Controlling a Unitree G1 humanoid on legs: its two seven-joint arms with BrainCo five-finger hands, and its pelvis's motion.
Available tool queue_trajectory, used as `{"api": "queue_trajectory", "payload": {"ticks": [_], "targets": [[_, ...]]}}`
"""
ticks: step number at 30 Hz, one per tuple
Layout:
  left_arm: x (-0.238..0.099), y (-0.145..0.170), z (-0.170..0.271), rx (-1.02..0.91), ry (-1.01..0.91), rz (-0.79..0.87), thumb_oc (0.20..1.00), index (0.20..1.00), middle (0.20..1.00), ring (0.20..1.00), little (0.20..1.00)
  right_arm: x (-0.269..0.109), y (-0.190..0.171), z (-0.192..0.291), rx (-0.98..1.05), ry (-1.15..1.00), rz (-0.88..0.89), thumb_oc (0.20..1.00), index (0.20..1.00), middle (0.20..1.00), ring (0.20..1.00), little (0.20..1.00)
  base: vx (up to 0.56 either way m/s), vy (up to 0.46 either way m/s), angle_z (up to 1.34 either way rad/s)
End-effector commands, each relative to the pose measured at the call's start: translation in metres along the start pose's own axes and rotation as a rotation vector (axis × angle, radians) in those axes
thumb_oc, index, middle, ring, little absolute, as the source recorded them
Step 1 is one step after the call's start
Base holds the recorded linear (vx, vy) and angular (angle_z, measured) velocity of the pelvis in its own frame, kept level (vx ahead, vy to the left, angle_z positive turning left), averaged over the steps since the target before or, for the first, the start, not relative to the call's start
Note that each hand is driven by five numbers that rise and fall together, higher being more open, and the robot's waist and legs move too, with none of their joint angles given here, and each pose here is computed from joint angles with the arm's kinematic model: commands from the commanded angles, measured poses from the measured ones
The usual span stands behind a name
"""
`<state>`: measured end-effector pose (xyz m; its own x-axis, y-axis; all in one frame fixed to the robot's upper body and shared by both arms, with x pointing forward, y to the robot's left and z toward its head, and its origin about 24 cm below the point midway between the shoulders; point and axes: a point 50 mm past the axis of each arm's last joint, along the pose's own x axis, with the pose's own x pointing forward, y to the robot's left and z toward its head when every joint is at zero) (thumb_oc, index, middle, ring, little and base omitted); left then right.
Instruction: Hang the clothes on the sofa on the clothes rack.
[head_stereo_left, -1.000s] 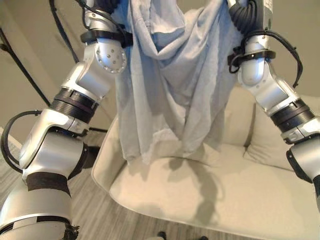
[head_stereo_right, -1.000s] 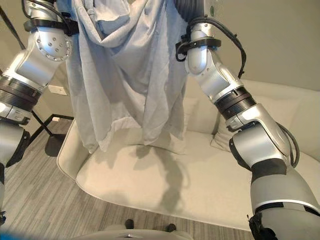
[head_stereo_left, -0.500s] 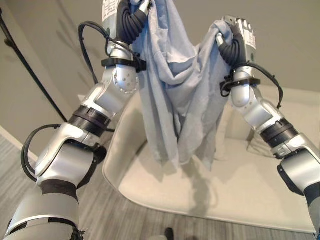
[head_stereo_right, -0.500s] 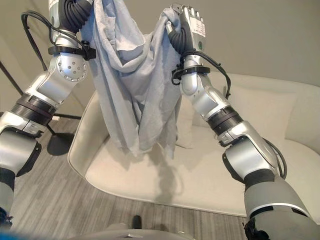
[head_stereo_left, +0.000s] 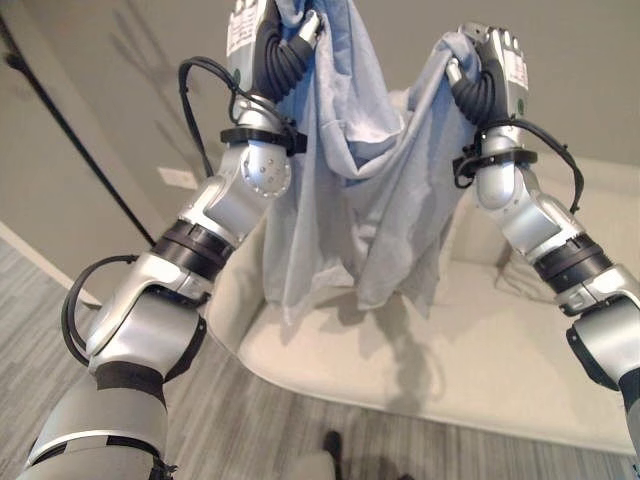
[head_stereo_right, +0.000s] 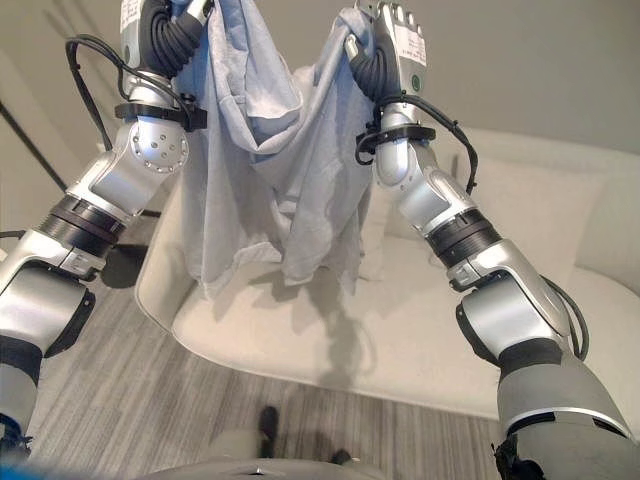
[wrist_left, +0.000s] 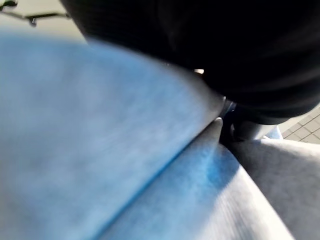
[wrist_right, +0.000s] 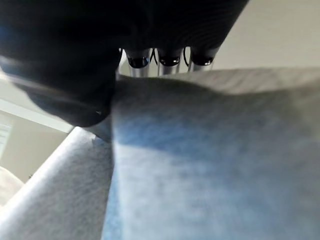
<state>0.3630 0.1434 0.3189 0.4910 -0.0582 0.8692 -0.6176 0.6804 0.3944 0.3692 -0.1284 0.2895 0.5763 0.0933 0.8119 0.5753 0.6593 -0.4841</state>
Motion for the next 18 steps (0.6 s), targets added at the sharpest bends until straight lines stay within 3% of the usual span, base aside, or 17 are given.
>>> {"api": "queue_trajectory", "payload": {"ticks": [1, 11, 18], "targets": [[0.007, 0.004, 0.004, -0.008, -0.025, 0.057, 0.2, 0.2, 0.2, 0.2, 0.2, 0.01, -0.027, -0.005, -0.039, -0.035, -0.12, 0.2, 0.2, 0.2, 0.2, 0.2, 0.1, 0.334, -0.16], [-0.001, -0.004, 0.019, -0.016, -0.092, 0.015, 0.2, 0.2, 0.2, 0.2, 0.2, -0.019, -0.023, -0.027, -0.024, 0.095, -0.135, 0.2, 0.2, 0.2, 0.2, 0.2, 0.04, 0.516, 0.02], [-0.005, -0.009, 0.016, -0.007, -0.07, -0.017, 0.2, 0.2, 0.2, 0.2, 0.2, -0.013, -0.028, -0.016, -0.008, 0.032, -0.142, 0.2, 0.2, 0.2, 0.2, 0.2, -0.03, 0.286, -0.1]]}}
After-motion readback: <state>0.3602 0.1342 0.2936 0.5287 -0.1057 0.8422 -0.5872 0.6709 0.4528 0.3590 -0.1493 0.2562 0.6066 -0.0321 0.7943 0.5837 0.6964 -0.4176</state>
